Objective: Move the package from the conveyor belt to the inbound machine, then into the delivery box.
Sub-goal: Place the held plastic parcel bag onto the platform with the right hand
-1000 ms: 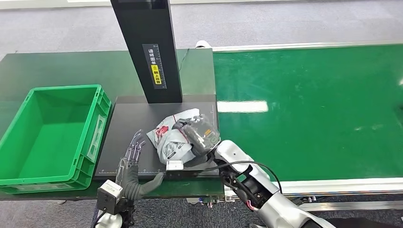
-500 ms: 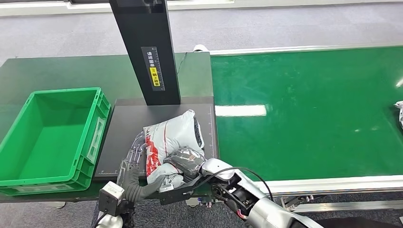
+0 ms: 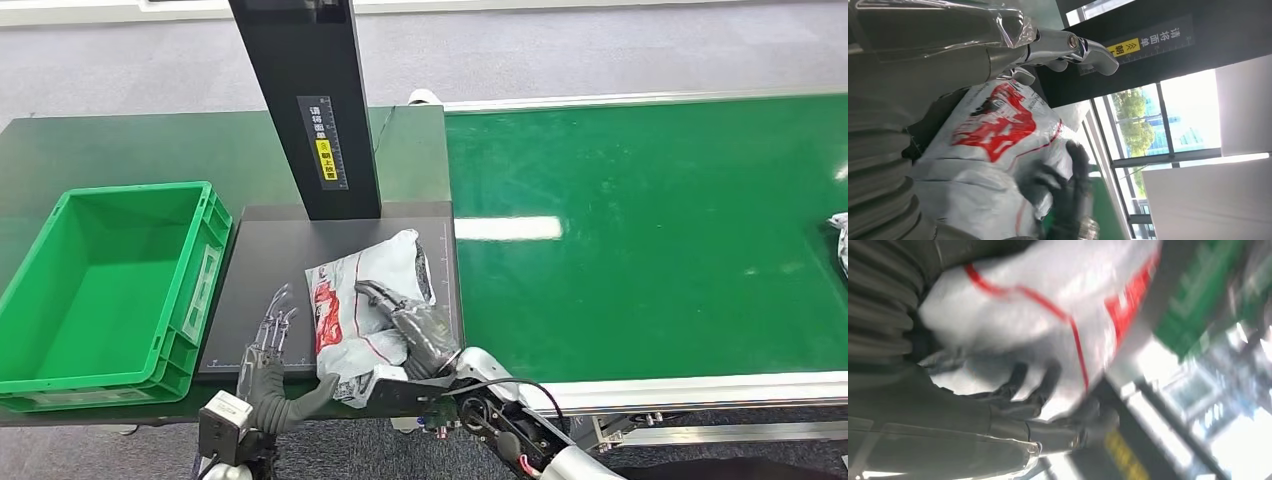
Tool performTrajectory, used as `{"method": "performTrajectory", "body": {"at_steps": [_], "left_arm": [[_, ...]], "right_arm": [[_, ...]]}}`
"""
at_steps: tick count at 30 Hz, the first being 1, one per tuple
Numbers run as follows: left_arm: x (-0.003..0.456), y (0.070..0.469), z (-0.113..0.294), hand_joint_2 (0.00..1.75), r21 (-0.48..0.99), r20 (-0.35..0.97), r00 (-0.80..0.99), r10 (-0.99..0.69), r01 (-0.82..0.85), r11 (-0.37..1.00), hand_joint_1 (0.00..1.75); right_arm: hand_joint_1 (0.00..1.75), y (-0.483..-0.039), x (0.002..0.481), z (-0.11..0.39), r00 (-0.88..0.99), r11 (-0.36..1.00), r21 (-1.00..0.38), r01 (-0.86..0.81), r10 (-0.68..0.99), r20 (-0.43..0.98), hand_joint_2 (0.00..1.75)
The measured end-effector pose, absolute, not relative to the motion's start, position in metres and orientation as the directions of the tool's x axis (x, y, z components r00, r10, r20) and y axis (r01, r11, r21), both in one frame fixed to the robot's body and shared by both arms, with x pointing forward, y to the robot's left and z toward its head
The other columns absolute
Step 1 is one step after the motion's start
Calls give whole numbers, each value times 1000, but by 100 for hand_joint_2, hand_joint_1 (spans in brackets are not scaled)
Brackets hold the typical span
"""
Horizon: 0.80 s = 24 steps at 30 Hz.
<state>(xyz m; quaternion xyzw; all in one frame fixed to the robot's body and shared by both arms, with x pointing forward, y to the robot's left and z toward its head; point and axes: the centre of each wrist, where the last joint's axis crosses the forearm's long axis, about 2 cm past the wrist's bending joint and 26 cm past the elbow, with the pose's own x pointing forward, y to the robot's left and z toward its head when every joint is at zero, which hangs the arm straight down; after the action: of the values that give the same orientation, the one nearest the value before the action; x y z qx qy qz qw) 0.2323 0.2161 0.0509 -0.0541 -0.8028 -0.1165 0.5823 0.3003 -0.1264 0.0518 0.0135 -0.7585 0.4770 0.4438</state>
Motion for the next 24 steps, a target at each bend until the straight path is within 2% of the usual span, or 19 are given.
{"method": "performTrajectory", "body": {"at_steps": [6, 10, 14, 20, 24], "left_arm": [[233, 215, 53, 175, 114, 948, -316, -36, 232, 966, 0], [237, 214, 55, 175, 113, 946, -323, -28, 250, 962, 0], [244, 211, 59, 175, 120, 942, -335, -23, 272, 955, 0], [249, 210, 60, 175, 96, 942, -336, 11, 299, 950, 0], [249, 214, 58, 175, 105, 942, -335, 7, 315, 943, 0]], "right_arm": [[0, -142, 291, 54, -608, 756, -597, -268, 347, 714, 175], [0, -153, 288, 56, -629, 806, -573, -144, 373, 682, 175], [0, -158, 284, 60, -636, 830, -548, -101, 370, 677, 175], [0, -171, 276, 65, -559, 831, -510, -222, 320, 765, 175], [0, -189, 266, 57, -391, 731, -490, -475, 324, 861, 175]]}}
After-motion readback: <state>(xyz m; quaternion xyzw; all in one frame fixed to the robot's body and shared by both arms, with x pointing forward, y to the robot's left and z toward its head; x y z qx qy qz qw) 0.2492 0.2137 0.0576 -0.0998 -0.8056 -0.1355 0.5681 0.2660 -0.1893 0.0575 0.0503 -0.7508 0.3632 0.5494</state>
